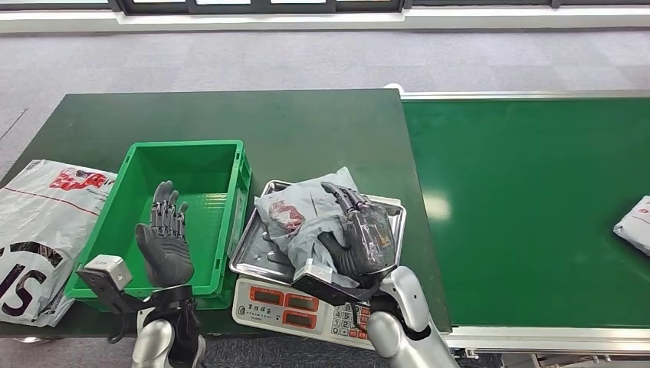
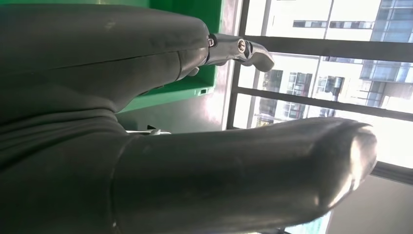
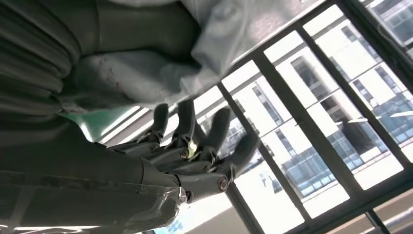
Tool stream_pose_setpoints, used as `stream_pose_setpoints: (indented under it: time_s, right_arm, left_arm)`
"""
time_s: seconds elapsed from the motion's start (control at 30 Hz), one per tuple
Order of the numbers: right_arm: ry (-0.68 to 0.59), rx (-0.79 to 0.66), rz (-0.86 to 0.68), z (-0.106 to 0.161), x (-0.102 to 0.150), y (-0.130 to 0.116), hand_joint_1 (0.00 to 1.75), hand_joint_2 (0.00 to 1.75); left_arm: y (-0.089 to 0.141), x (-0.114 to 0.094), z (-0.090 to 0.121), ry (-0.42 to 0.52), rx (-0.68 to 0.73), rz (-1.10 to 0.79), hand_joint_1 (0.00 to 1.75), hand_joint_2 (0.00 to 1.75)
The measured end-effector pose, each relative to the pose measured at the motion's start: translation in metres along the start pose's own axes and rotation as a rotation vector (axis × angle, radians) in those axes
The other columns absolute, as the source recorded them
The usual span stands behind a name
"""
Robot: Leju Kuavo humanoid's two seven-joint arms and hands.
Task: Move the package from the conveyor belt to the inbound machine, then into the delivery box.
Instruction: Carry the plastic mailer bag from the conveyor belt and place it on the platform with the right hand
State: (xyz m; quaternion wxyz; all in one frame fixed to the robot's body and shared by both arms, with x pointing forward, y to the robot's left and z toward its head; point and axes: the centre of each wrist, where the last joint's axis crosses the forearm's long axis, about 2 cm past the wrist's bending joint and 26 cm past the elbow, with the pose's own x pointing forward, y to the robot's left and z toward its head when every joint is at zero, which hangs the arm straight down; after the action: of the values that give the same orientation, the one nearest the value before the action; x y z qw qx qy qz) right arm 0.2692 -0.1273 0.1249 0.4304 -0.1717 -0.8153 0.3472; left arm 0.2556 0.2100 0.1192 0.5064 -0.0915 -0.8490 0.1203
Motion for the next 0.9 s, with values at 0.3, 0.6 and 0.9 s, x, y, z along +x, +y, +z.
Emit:
stream_pose_setpoints:
  time_s: [0.3, 0.6, 0.9]
  right_arm:
    - [0.034, 0.051, -0.17, 0.009, 0.015, -0.016, 0.0, 1.75]
    - [0.071, 0.087, -0.178, 0.011, 0.023, -0.024, 0.0, 1.75]
    - [0.091, 0.115, -0.174, 0.01, 0.024, -0.027, 0.0, 1.75]
  left_arm:
    - [0.0, 0.0, 0.0, 0.013, -0.022, -0.014, 0.0, 0.0]
    - [0.0, 0.005, -0.002, 0.009, -0.029, -0.027, 0.0, 0.0]
    - [0.003, 0.011, 0.002, 0.025, -0.049, -0.086, 0.0, 0.0]
